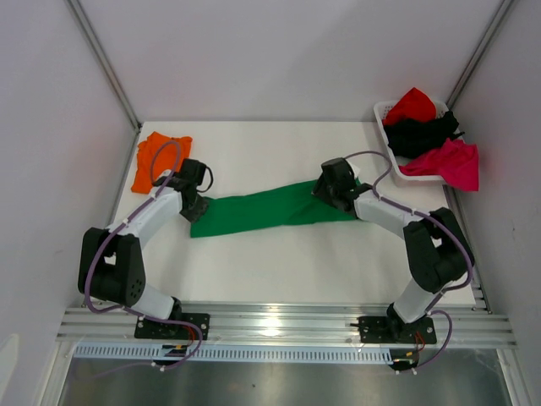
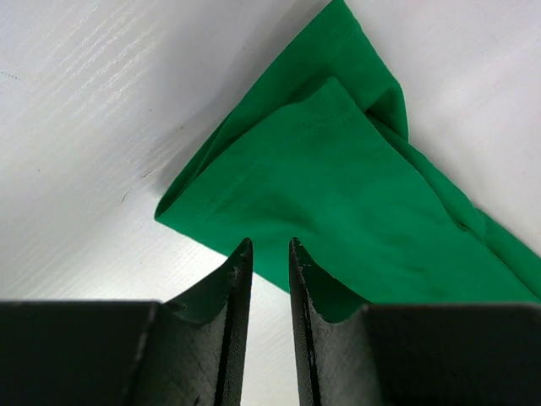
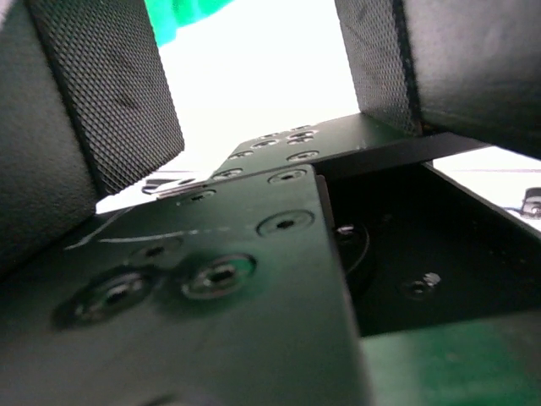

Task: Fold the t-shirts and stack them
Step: Fold the tshirt

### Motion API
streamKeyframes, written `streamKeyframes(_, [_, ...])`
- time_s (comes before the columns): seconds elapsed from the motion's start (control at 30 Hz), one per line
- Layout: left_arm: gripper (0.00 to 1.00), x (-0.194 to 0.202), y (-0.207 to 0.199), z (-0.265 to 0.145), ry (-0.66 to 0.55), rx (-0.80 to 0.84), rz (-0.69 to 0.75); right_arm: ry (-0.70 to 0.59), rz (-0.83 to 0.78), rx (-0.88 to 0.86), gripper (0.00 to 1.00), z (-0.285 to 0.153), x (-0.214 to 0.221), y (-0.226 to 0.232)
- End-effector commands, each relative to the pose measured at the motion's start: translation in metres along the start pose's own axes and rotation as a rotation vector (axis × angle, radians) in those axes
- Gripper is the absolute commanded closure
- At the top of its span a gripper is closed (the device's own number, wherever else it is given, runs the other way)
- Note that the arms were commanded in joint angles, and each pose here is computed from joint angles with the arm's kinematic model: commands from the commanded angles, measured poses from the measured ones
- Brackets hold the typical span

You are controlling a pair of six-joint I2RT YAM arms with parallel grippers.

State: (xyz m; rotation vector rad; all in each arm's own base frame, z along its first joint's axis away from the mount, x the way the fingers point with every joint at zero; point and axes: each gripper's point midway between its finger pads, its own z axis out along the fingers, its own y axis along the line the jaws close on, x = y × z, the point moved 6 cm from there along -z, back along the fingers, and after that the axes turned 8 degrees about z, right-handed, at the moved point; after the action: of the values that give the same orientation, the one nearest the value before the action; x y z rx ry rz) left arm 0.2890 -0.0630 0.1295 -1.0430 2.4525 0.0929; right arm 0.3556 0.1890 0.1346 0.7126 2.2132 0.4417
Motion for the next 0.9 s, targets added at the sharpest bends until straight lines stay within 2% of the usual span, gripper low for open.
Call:
streamKeyframes(0.0, [0.73, -0.002, 0.000, 0.002, -0.006, 0.007, 0.010, 0.011, 0.030, 0.036, 0.43, 0.007, 0.010, -0.005])
streamKeyframes(0.87, [0.73, 0.007, 0.004, 0.015, 0.014, -0.002, 0.030, 0.038, -0.053, 0.024, 0.44, 0.047, 0.024, 0.008])
